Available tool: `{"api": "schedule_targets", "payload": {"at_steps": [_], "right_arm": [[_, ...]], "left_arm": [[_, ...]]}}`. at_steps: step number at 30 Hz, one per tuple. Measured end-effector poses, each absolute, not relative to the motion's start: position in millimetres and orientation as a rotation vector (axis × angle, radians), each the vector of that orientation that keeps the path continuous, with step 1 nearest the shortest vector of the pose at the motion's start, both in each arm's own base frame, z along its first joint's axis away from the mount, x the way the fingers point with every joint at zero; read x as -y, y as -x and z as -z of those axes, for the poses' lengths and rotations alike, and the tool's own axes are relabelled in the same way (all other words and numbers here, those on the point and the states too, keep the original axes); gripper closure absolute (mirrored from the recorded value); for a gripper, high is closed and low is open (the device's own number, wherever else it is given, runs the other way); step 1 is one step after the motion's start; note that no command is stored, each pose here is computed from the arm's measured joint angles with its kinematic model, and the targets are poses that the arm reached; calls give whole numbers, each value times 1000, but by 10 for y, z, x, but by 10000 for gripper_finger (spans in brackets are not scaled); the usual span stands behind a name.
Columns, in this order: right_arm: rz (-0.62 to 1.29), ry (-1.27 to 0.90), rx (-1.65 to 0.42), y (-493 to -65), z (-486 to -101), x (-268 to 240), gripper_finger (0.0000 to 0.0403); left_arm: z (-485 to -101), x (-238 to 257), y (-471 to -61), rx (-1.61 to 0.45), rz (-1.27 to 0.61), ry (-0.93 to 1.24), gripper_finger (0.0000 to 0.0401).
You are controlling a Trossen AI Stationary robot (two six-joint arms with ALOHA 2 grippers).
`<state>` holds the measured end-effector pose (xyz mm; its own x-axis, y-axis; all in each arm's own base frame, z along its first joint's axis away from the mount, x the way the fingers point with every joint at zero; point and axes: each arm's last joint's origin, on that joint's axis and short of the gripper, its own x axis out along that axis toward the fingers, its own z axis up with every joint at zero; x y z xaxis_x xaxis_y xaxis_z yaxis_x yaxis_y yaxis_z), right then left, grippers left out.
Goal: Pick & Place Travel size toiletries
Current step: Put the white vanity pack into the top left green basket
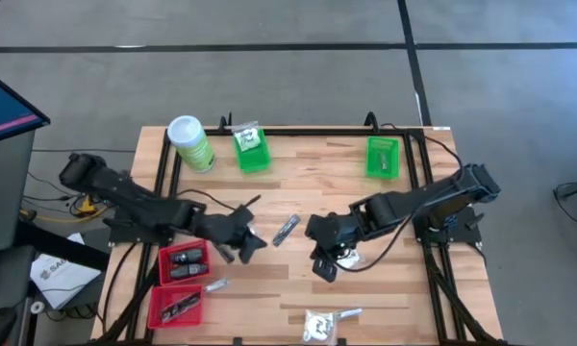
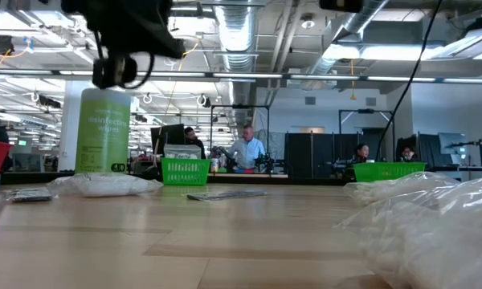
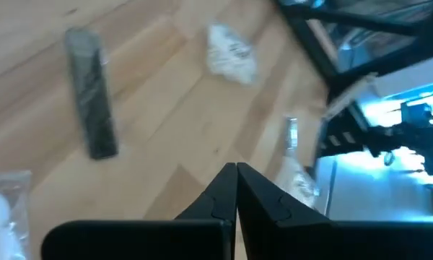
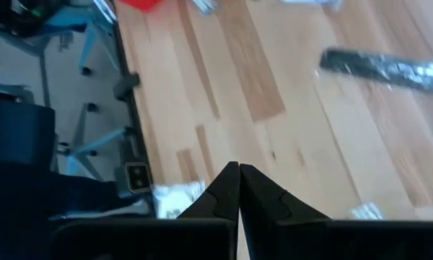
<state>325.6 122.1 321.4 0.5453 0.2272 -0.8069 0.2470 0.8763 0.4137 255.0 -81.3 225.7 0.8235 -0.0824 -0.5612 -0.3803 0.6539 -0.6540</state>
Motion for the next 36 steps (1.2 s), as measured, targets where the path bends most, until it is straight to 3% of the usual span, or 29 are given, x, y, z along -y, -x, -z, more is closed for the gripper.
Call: {"api": "schedule_targets", "payload": {"at_steps": [6,20,24,29,36], "right_arm": [[90,-586,-1077,-2923,-2981,-1225,402],[462,-1057,-1124,-1998,-2468,-926,403],[533,-1219,-1083,-1939,-2350,-926,403],[427,-1276,-1161,-2006,-2174,-1105,403],[649,-1255,-1333,-2032,-1779,-1241,403]], "left_arm": [[-2098,944,-2641,-677,-85,839,400],[-2116,1290,-2579,-616,-1,822,400],[-2129,1372,-2537,-597,1,810,400],[-2138,1441,-2500,-565,-17,795,399],[-2150,1466,-2487,-530,-42,801,399]]}}
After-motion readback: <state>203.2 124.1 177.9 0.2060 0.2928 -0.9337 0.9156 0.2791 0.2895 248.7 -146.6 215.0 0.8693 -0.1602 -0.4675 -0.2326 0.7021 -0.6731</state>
